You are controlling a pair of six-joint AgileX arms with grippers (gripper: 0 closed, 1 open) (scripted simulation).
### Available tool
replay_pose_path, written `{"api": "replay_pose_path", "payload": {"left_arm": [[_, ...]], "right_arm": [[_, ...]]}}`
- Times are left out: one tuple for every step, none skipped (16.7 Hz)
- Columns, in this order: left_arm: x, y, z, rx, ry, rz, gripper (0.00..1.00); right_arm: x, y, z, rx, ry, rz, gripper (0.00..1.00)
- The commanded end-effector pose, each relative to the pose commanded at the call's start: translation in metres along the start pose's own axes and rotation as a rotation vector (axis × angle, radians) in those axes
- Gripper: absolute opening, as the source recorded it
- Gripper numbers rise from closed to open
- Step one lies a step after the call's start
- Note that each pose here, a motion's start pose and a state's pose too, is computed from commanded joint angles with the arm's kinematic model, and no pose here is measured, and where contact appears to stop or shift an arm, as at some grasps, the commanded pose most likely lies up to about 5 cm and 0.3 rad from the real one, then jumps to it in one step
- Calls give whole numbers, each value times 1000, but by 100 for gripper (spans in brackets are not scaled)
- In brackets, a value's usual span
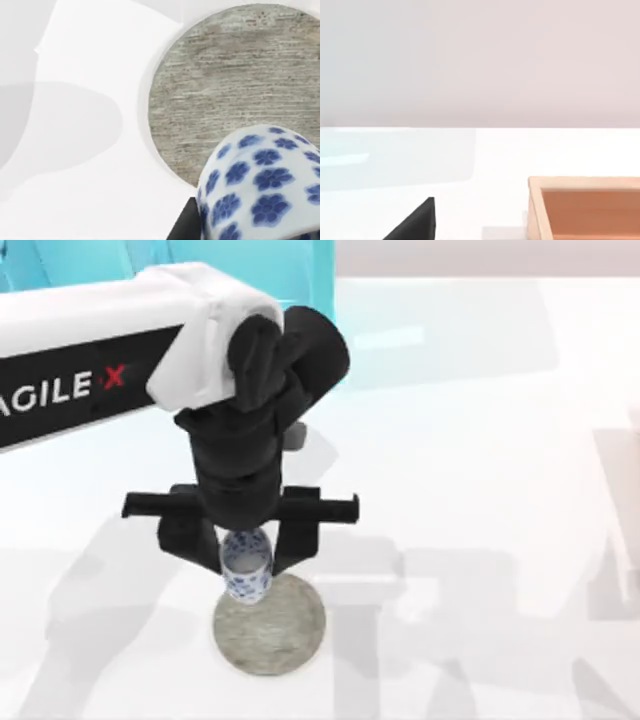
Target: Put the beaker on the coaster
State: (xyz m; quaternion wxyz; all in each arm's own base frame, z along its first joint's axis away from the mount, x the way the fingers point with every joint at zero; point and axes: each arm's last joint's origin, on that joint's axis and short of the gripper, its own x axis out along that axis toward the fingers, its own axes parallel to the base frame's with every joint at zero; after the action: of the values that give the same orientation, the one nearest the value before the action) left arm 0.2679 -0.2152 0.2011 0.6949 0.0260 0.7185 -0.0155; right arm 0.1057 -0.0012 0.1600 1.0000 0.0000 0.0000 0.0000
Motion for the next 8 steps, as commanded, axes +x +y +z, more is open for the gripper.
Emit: {"api": "replay_pose_path", "payload": {"left_arm": [[-4,-5,-2,-19,-14,-6,0],[-6,-9,-4,-31,-24,-10,0],[-8,-11,-5,-37,-29,-13,0],[-8,-11,-5,-39,-31,-14,0],[-8,-11,-5,-39,-31,-14,0],[-8,-11,-5,-39,-31,-14,0],[-8,-11,-5,-39,-31,-14,0],[-7,-10,-4,-41,-26,-11,0]], "right_arm": [[0,0,0,0,0,0,100],[0,0,0,0,0,0,100],[0,0,0,0,0,0,100],[0,0,0,0,0,0,100],[0,0,0,0,0,0,100],[0,0,0,0,0,0,100],[0,0,0,0,0,0,100],[0,0,0,0,0,0,100]]}}
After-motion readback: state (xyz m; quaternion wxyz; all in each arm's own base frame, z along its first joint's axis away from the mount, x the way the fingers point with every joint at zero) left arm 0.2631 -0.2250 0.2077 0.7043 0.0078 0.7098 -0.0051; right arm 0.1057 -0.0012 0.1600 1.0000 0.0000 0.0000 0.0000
